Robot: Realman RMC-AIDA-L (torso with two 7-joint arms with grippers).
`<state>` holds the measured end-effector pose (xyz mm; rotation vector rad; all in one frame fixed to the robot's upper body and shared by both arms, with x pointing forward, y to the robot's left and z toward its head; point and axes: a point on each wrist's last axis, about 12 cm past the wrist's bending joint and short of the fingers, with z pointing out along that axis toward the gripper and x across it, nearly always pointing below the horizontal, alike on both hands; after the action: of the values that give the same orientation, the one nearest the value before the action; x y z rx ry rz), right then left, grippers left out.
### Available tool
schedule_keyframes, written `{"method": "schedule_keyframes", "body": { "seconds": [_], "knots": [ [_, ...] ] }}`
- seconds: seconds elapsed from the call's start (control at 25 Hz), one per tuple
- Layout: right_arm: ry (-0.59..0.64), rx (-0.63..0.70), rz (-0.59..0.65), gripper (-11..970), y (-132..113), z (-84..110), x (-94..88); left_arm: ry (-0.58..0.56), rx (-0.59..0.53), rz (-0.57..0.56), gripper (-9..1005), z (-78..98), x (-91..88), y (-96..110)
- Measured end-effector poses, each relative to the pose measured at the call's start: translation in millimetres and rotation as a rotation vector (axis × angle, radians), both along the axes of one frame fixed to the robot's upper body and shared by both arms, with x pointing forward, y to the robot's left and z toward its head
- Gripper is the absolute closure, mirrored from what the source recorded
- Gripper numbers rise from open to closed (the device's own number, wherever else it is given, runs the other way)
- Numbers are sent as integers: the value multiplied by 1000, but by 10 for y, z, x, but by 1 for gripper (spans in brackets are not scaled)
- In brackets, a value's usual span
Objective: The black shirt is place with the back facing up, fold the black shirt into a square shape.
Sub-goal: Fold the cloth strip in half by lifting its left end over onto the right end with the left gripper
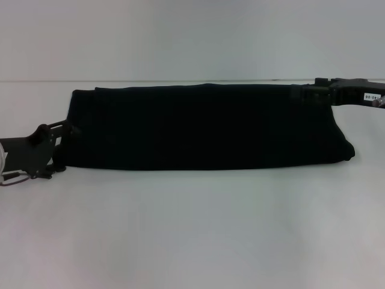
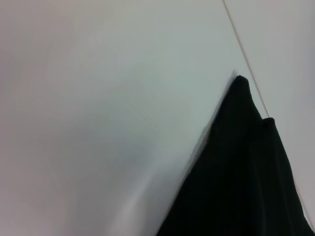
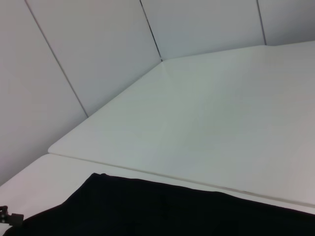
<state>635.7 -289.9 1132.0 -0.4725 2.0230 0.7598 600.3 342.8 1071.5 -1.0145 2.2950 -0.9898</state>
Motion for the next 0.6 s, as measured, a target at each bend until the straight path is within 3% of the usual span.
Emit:
{"method": "schedule_keyframes", "body": {
  "seconds": [0.6],
  "knots": [
    [-5,9,-4,58,-4,12,4,-35,30,-22,182,58,90,-40]
  ]
}}
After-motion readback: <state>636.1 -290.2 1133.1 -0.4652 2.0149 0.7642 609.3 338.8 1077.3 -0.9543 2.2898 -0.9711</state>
